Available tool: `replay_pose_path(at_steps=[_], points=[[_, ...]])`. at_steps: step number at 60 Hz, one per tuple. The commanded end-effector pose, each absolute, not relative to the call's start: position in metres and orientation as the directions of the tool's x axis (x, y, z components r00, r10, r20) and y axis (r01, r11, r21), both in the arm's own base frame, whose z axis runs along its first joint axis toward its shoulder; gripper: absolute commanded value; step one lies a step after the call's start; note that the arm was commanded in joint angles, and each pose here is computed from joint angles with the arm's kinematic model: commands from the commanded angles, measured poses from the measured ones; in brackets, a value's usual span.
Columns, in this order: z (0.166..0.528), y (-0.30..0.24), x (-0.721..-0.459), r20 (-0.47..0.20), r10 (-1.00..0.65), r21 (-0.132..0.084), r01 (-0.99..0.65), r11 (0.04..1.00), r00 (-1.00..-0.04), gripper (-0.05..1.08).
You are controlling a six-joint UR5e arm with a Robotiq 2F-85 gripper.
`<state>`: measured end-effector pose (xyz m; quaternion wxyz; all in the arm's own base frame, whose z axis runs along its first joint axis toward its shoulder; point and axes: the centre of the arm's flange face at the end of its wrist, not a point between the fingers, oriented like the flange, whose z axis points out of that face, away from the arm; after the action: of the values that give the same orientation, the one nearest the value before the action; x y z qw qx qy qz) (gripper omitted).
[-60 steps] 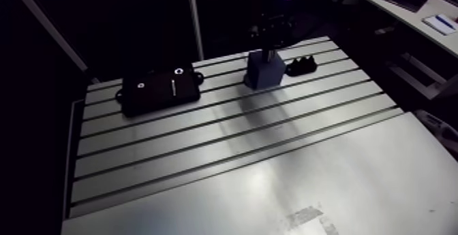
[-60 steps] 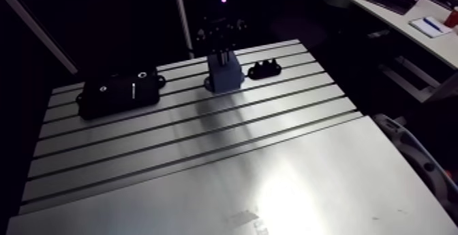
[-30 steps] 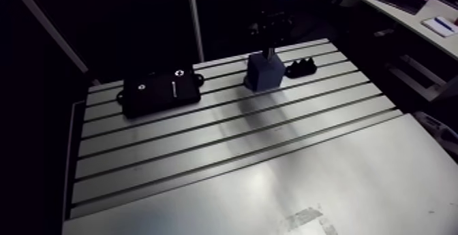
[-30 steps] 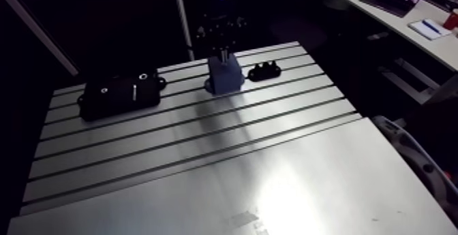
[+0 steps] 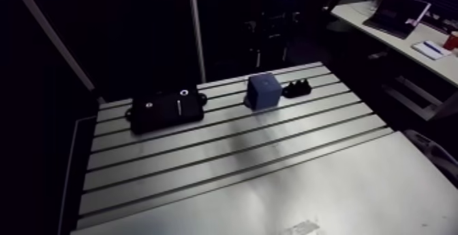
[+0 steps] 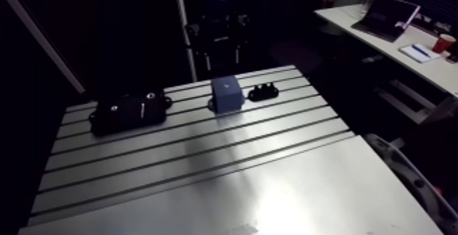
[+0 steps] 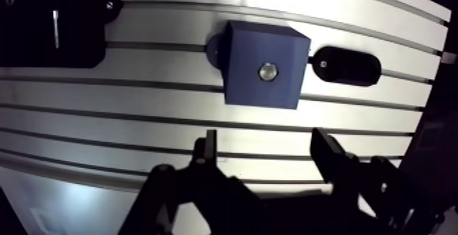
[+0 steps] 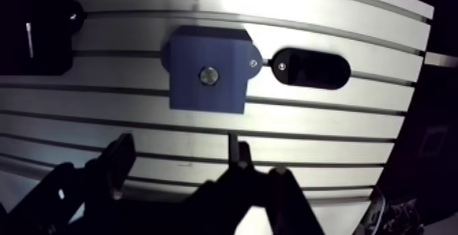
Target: Pick up the M10 bolt and insert it into the hex recess until seated.
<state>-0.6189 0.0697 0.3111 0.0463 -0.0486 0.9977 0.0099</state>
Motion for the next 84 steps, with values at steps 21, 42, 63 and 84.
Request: replay_pose_path(at_steps=[21, 42, 63, 84], points=[[0.476, -0.011, -0.556, -0.072, -0.018, 0.033, -0.020, 0.999, -0.997, 0.00], [0.514, -0.031, -0.521, -0.052, -0.022, 0.005, -0.023, 1.000, -0.998, 0.01], [0.511, -0.053, -0.523, -0.050, -0.061, -0.013, -0.061, 0.998, -0.997, 0.00], [0.519, -0.077, -0.523, -0.034, -0.108, -0.007, -0.108, 0.994, -0.994, 0.01]])
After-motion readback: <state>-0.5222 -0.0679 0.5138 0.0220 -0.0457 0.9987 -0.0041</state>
